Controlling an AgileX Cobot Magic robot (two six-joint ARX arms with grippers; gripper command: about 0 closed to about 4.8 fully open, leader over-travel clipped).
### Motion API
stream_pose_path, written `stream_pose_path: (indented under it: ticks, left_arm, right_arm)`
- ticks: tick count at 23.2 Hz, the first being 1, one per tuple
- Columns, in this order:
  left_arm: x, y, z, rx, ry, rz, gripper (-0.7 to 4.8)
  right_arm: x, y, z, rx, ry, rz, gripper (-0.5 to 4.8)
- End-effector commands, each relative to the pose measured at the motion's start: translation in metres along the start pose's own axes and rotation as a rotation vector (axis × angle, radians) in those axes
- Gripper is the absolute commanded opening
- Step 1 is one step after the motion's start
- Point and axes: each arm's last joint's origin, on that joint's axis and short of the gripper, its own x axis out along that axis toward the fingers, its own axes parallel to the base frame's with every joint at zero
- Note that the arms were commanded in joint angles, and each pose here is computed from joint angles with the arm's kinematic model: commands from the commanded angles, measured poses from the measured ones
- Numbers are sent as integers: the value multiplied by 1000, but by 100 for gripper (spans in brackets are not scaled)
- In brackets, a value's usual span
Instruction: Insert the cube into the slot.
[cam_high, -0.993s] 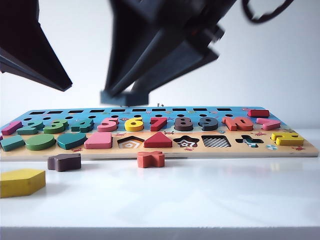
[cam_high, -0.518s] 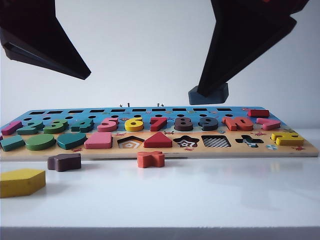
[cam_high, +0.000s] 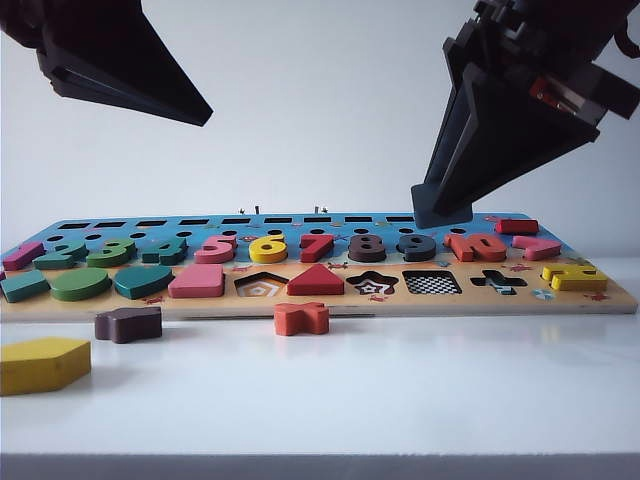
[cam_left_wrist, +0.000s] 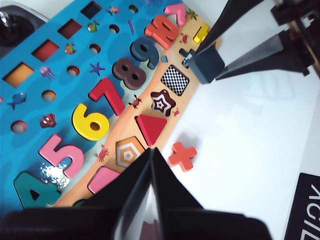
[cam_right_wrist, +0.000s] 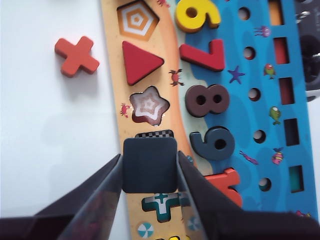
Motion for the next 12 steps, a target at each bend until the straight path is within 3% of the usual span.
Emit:
stream_pose_path:
  ticks: [1, 12]
  left_arm:
    - [-2, 0, 4, 23, -31, 11, 17]
    - [-2, 1, 9, 44, -73, 22, 17]
  right_arm:
    - [8, -4, -2, -21, 1, 2, 92]
    - [28, -11, -5, -19, -3, 17, 88]
